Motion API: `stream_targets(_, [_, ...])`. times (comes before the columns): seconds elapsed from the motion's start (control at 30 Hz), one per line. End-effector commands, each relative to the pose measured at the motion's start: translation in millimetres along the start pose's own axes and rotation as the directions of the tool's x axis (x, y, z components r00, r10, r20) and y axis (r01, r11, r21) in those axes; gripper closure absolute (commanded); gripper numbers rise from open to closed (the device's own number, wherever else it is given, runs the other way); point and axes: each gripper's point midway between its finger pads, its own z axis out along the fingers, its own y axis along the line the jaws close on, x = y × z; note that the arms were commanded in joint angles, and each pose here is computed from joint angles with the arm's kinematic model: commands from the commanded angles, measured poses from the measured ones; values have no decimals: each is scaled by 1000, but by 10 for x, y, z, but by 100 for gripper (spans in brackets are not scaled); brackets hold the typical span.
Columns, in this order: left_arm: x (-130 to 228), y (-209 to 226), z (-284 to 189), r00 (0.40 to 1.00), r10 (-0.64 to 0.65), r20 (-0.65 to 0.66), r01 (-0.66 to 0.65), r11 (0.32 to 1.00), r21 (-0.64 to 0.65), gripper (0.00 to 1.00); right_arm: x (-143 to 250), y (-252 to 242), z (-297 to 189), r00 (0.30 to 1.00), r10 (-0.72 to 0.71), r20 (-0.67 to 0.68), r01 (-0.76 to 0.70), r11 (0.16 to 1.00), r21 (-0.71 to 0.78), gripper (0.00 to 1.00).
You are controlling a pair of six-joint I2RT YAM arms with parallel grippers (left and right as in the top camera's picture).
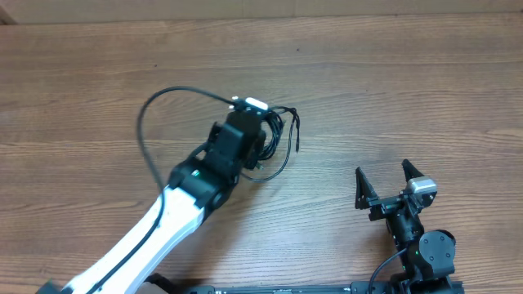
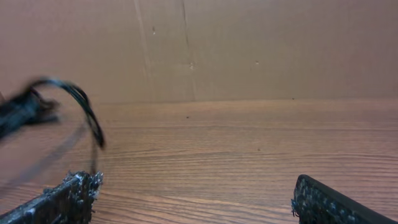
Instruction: Untangle cables
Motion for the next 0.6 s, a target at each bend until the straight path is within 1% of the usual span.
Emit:
stream_targets(0.0, [45, 153, -154, 968, -253, -11, 252, 967, -34, 96, 19, 22, 1, 1000, -16, 3, 16, 1000, -12, 0])
stream_targets(0.07, [196, 192, -163, 928, -368, -59, 364, 929, -66, 96, 19, 22, 1, 1000, -16, 3, 16, 1000, -12, 0])
stream_targets(0.17, [451, 220, -142, 836, -533, -127, 517, 844, -142, 96, 19, 22, 1, 1000, -16, 3, 16, 1000, -12, 0])
stream_targets(0.27, [632, 207, -98, 760, -628, -166, 596, 776, -206, 95, 19, 22, 1, 1000, -16, 3, 16, 1000, -12, 0])
stream_targets(0.3, [671, 193, -81, 745, -643, -177, 608, 764, -217, 92, 19, 22, 1, 1000, -16, 3, 16, 1000, -12, 0])
stream_targets(0.33, [715, 149, -48, 726, -658, -198, 622, 752, -219, 82, 19, 22, 1, 1000, -16, 3, 16, 1000, -12, 0])
stream_targets(0.37, [733, 123, -30, 723, -657, -212, 621, 753, -216, 77, 19, 22, 1, 1000, -16, 3, 16, 1000, -12, 0])
stream_targets(0.47, [816, 40, 31, 713, -650, -262, 615, 760, -212, 49, 19, 22, 1, 1000, -16, 3, 16, 1000, -12, 0])
stream_targets(0.5, [842, 29, 50, 712, -648, -271, 611, 762, -217, 42, 19, 22, 1, 1000, -16, 3, 16, 1000, -12, 0])
stream_targets(0.57, [880, 20, 80, 711, -644, -282, 603, 765, -226, 33, 21, 22, 1, 1000, -16, 3, 16, 1000, -12, 0])
